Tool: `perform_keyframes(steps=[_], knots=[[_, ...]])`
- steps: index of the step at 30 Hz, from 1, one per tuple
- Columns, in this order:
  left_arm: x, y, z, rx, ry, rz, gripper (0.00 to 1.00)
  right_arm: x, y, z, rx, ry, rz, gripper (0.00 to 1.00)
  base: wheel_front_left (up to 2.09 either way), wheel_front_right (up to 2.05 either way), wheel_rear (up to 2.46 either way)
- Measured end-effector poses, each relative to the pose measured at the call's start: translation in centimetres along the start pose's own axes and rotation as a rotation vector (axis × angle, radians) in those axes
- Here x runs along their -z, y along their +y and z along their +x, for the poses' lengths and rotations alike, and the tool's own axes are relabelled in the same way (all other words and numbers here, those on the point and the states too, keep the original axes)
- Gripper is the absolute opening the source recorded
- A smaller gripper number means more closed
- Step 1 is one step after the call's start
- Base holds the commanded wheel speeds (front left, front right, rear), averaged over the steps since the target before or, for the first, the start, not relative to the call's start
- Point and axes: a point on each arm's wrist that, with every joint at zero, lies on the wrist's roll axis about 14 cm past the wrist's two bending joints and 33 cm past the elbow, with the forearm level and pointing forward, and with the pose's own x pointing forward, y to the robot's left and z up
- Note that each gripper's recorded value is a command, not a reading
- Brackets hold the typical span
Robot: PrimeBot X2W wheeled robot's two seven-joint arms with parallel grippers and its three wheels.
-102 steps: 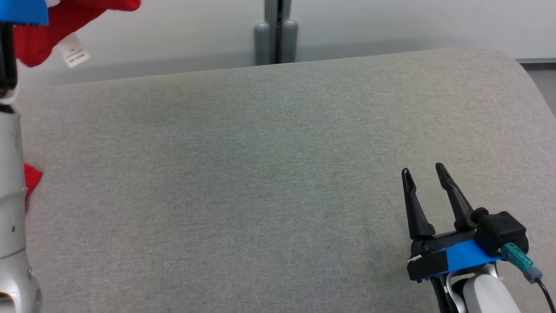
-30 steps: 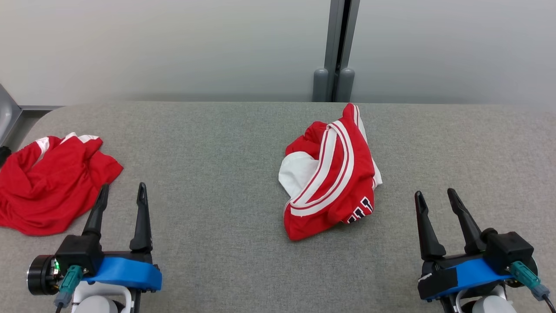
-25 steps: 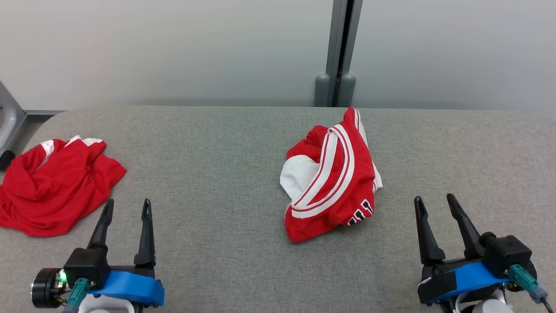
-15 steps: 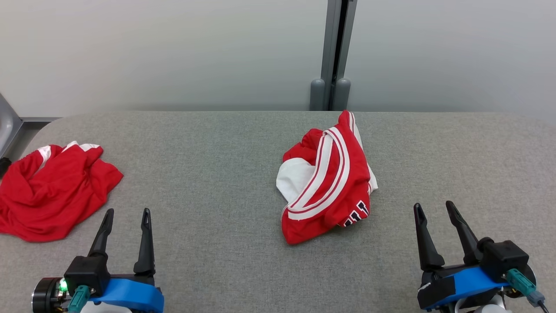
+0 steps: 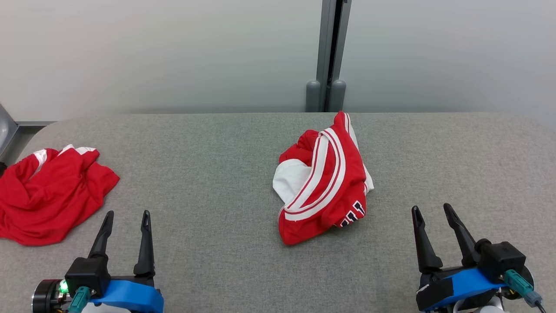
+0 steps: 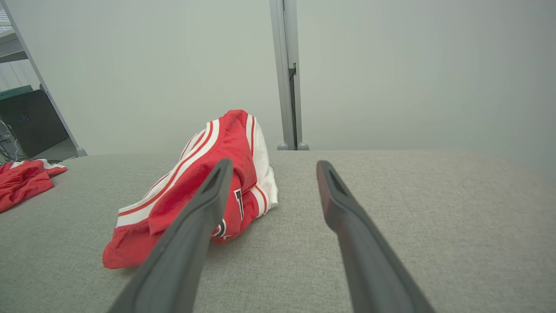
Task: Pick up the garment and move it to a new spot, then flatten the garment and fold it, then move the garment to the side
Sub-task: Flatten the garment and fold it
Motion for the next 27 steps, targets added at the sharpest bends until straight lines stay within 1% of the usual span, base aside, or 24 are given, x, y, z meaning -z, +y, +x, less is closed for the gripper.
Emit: perform_keyframes(steps=[27], knots=[[-0.14,0.12,-0.3,-0.005,-0.005,0.0,1.0,-0.05,0.37,-0.19,-0.009,0.0,0.002,1.0,0.0,0.0,0.0]])
